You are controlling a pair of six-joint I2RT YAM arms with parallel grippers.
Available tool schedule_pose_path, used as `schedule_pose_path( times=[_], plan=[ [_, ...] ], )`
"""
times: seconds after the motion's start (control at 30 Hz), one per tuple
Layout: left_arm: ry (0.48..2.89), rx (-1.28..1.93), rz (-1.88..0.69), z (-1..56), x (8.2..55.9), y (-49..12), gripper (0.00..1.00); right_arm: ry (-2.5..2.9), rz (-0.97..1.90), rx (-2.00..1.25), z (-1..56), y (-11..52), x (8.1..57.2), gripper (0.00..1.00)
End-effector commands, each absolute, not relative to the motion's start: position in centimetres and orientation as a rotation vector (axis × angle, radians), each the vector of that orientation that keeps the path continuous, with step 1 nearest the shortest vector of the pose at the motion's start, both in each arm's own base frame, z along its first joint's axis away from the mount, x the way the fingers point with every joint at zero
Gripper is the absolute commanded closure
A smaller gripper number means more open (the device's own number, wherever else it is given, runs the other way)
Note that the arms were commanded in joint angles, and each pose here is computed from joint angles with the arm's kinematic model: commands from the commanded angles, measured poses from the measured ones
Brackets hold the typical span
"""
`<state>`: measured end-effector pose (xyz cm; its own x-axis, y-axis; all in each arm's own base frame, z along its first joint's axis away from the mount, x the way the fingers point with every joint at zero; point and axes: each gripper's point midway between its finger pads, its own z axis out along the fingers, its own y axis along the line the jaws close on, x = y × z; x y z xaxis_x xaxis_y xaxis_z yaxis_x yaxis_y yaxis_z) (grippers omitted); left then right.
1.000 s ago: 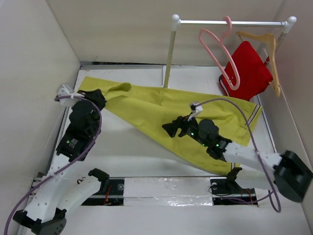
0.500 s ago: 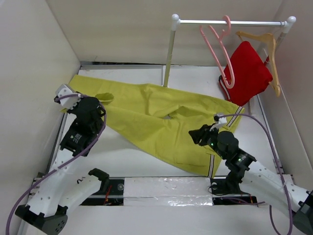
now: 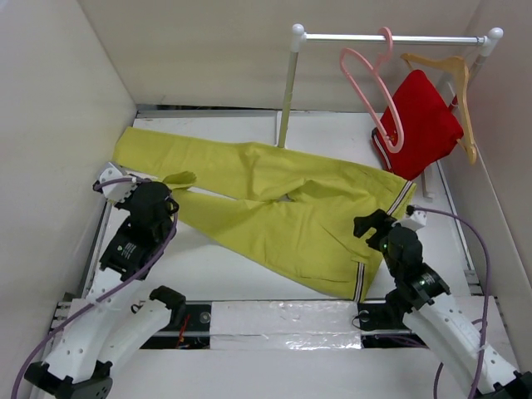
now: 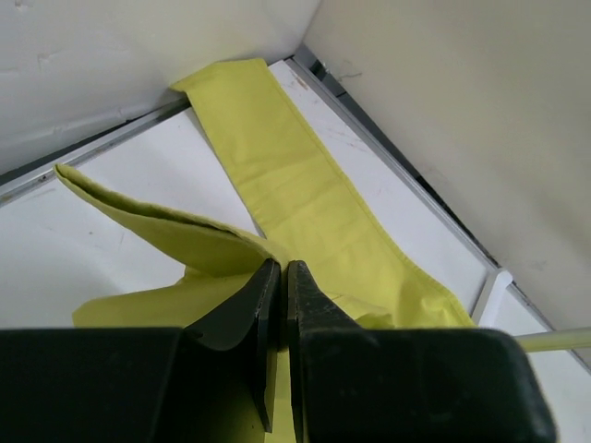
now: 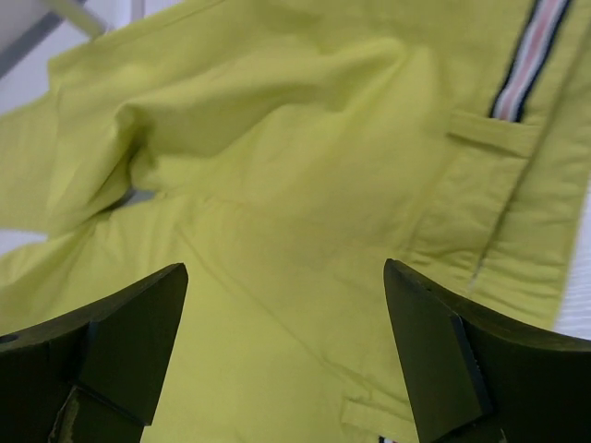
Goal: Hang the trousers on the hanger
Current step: Flatten out the trousers at the center of the board.
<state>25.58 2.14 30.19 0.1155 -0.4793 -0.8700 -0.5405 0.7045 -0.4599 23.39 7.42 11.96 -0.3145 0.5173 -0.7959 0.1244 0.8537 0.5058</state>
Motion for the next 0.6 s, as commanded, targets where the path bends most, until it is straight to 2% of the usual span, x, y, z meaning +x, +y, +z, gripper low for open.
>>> schedule_pose_path(
  times=[0.0,0.07,0.1,0.33,0.43,0.57],
  plan=[
    [1.427,-0.927,0.044,31.6,24.3,3.5,0.99,1.82,0.307,0.659,11.8,3.9,23.8,0.07],
    [1.402,-0.932,0.029,32.1,23.7,3.9,0.97,1.802,0.275,0.694,12.0,3.1,24.5,0.07],
    [1.388,-0.922,0.021,32.6,23.2,4.1,0.93,1.811,0.224,0.731,11.7,2.0,24.9,0.05],
    [1.346,-0.859,-0.021,34.8,21.8,4.5,0.91,1.83,0.016,0.913,9.7,-4.3,26.6,0.02],
    [1.393,-0.746,-0.141,34.6,22.6,2.1,0.82,1.846,0.075,0.915,8.8,-5.0,27.4,0.01],
    [1.447,-0.607,-0.257,34.9,23.3,-0.8,0.81,1.94,0.111,0.877,6.9,-5.8,29.0,0.0]
  ],
)
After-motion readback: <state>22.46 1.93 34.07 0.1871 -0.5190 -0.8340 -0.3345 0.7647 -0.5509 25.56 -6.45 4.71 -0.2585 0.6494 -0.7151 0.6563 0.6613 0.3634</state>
